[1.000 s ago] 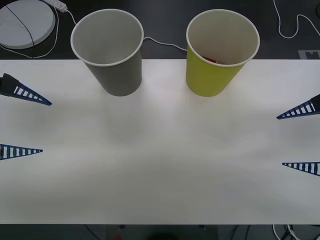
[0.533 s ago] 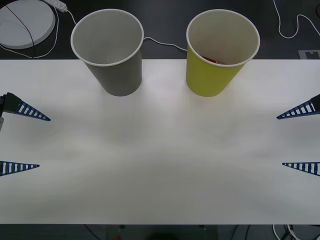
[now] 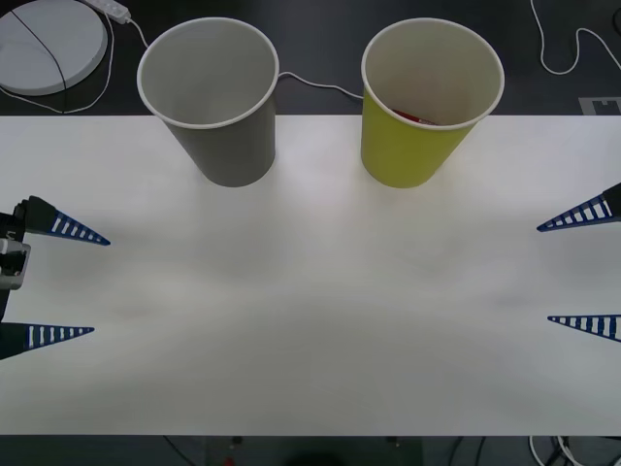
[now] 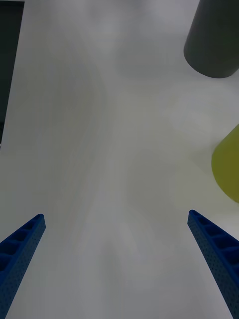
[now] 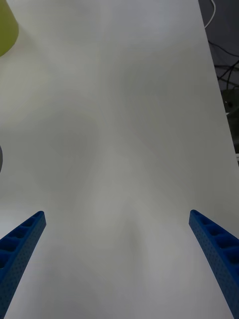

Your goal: Put the can into the green bin and the plastic bottle into the gray bin

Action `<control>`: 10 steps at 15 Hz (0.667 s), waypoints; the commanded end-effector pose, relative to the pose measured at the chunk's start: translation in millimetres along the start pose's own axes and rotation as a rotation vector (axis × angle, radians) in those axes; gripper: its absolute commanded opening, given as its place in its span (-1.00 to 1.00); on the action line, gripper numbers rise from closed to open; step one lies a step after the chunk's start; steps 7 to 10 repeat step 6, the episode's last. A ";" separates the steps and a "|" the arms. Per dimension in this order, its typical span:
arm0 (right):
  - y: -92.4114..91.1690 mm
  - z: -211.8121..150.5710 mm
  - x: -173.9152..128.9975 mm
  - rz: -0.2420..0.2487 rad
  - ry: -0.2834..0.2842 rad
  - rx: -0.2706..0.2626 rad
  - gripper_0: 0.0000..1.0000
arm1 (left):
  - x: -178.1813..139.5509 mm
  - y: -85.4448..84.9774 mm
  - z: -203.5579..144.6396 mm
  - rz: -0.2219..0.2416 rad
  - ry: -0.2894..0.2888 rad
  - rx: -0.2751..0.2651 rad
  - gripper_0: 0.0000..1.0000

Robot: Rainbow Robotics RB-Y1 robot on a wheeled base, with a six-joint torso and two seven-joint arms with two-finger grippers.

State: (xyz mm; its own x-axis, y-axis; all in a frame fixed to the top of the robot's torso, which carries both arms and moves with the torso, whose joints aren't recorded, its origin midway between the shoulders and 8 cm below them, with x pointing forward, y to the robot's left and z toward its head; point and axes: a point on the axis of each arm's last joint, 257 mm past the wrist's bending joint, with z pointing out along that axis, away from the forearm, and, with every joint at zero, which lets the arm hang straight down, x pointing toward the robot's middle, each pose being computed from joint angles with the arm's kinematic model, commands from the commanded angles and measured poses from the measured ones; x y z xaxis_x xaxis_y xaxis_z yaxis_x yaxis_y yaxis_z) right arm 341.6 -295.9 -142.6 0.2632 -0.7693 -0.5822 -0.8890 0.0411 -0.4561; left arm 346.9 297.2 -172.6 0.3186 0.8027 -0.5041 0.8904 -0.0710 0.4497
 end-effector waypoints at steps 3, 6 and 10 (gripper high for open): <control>0.0 0.0 0.0 0.000 0.000 0.000 1.00 | 2.7 -2.6 2.2 -0.001 0.005 0.004 1.00; 0.0 0.0 0.0 0.000 0.000 0.000 1.00 | 2.7 -2.6 2.2 -0.001 0.005 0.004 1.00; 0.0 0.0 0.0 0.000 0.000 0.000 1.00 | 2.7 -2.6 2.2 -0.001 0.005 0.004 1.00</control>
